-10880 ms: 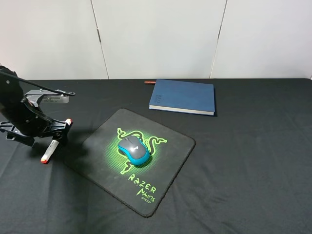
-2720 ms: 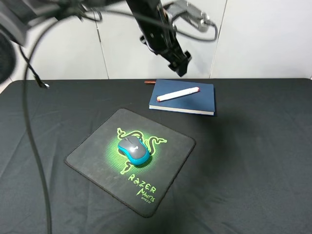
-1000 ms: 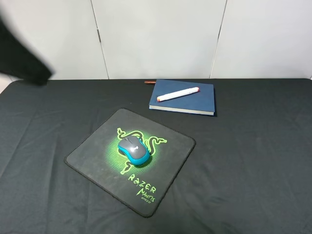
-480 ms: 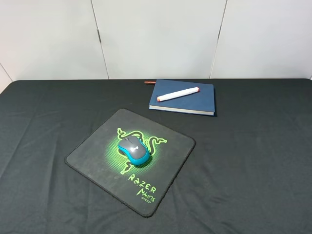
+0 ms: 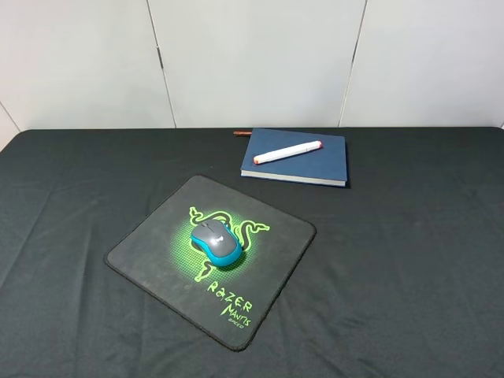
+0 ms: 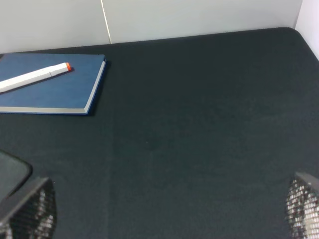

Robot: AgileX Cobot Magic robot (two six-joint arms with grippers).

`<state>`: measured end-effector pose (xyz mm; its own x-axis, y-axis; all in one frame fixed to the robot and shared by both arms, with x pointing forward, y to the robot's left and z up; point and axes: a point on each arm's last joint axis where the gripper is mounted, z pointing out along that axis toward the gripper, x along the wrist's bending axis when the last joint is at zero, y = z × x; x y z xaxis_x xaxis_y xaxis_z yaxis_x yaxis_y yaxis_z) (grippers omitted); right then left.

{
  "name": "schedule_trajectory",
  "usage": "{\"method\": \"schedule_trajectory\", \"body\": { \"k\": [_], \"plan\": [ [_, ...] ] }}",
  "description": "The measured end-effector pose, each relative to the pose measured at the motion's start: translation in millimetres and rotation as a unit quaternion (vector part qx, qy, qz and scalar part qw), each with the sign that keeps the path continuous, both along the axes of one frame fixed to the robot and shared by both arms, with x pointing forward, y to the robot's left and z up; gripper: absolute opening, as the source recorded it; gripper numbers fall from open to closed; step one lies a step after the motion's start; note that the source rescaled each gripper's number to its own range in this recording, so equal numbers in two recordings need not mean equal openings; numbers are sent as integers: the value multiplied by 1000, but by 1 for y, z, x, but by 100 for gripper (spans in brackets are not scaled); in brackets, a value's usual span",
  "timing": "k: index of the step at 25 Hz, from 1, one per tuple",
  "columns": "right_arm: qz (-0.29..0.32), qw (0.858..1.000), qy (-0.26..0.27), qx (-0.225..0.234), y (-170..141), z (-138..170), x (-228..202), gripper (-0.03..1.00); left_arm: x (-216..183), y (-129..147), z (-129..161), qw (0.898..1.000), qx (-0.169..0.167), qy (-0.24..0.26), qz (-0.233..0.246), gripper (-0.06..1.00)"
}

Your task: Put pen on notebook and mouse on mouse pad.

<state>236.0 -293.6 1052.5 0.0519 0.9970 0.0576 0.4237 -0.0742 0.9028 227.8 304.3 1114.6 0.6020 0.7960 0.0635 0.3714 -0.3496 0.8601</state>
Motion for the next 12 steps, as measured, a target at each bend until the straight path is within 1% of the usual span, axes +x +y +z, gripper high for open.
{"method": "schedule_trajectory", "body": {
  "k": [5,7,12],
  "plan": [
    [0,1000,0,0,0,0,0,100,2,-3,-21,997,10,19,70,100],
    [0,1000,0,0,0,0,0,100,3,-4,-28,995,8,17,97,100],
    [0,1000,0,0,0,0,0,100,7,-6,-47,986,2,7,165,100]
  ]
}}
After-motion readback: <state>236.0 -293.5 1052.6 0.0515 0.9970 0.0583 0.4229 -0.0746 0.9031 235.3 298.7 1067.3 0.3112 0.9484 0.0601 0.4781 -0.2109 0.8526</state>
